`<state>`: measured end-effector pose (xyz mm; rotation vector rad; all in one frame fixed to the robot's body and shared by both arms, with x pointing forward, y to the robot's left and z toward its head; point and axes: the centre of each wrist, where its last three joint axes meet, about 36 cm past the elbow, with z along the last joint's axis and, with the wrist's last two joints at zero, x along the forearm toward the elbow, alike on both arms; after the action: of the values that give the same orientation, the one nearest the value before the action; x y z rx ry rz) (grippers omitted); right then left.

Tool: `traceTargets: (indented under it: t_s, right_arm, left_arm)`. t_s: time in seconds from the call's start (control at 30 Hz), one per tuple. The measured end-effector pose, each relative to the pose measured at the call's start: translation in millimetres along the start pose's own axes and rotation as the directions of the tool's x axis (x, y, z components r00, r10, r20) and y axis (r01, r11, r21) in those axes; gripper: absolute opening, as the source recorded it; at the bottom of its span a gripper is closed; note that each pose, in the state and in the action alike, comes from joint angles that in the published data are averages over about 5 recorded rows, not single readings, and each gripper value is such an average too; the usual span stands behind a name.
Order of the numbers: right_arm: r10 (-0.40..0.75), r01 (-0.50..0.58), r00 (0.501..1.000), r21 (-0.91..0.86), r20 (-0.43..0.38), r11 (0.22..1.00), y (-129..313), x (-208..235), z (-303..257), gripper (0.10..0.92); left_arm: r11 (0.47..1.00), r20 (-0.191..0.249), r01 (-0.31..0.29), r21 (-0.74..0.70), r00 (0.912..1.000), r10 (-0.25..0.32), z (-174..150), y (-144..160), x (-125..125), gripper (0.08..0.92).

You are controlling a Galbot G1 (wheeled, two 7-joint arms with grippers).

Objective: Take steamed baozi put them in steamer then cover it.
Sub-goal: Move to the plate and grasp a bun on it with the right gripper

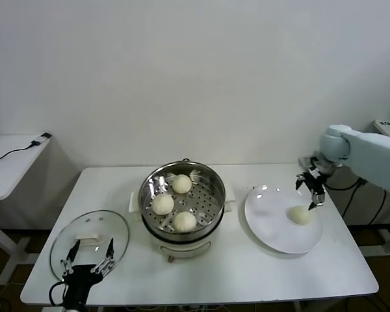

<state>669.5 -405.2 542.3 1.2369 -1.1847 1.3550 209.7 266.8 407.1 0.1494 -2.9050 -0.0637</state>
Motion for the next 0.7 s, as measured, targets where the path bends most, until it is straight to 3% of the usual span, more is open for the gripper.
traceTargets:
  t_s: [0.33,0.7]
  right_arm:
    - [0.006,-0.007,1.0,-0.113,-0.009,0.994,7.3,-54.0,7.1,0.823]
    - [0.018,-0.021,1.0,-0.161,-0.022,0.987,7.5,-78.5,6.1,0.788]
  left_arm:
    - [1.0,-0.005,0.001,0.001,1.0,-0.001,1.1,-1.8,1.3,0.823]
    - [1.0,-0.007,0.001,0.006,1.0,-0.001,1.2,-2.6,1.3,0.823]
